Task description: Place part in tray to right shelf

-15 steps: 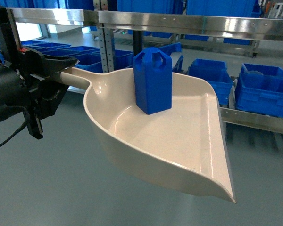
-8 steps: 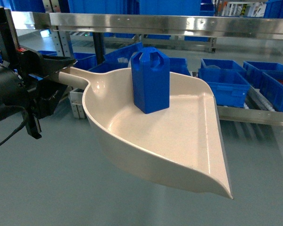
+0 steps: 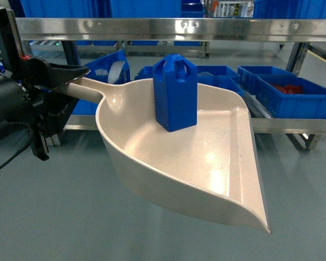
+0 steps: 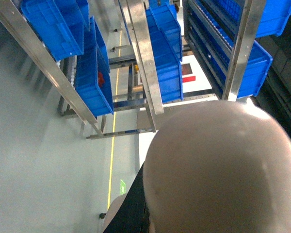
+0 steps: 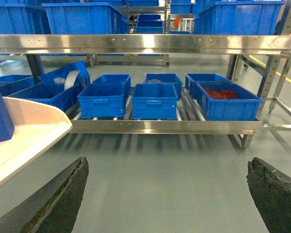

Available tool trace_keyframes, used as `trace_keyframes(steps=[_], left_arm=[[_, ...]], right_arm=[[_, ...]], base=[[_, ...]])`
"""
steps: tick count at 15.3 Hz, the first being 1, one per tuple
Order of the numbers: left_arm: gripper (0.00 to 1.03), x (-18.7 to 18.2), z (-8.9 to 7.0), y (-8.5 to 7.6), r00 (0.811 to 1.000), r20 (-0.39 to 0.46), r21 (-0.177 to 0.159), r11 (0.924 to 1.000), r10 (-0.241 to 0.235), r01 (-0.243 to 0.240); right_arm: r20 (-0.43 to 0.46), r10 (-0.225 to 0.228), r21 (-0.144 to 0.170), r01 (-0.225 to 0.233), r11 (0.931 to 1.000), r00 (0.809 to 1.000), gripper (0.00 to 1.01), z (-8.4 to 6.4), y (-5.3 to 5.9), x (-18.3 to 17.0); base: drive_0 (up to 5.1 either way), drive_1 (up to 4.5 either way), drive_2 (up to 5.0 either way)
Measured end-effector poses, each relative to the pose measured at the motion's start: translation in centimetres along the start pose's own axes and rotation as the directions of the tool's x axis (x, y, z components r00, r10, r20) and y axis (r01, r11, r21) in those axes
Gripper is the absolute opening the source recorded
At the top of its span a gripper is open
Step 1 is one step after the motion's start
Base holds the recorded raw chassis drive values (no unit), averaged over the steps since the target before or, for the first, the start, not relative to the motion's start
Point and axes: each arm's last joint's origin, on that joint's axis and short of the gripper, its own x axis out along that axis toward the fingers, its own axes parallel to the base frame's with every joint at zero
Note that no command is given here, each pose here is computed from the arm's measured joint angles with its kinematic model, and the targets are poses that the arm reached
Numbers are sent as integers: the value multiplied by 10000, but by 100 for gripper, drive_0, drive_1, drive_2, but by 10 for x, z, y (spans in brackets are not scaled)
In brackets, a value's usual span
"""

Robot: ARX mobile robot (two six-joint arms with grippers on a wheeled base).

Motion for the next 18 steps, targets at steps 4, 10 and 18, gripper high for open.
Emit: trace_keyframes(steps=[4, 10, 18], left_arm=[[16, 0, 0, 0, 10000, 18, 2, 10000, 7, -7], [16, 0, 1, 0, 10000, 82, 4, 10000, 17, -17], [16, 0, 0, 0, 10000, -2, 8, 10000, -37, 37]], right_arm=[[8, -23, 0, 23, 10000, 10000, 98, 0, 0, 0], [-4, -4, 0, 4, 10000, 10000, 98, 0, 0, 0], [23, -4, 0, 4, 10000, 10000, 98, 0, 0, 0]], base=[[-120, -120, -120], [-7, -7, -7], [0, 0, 0]])
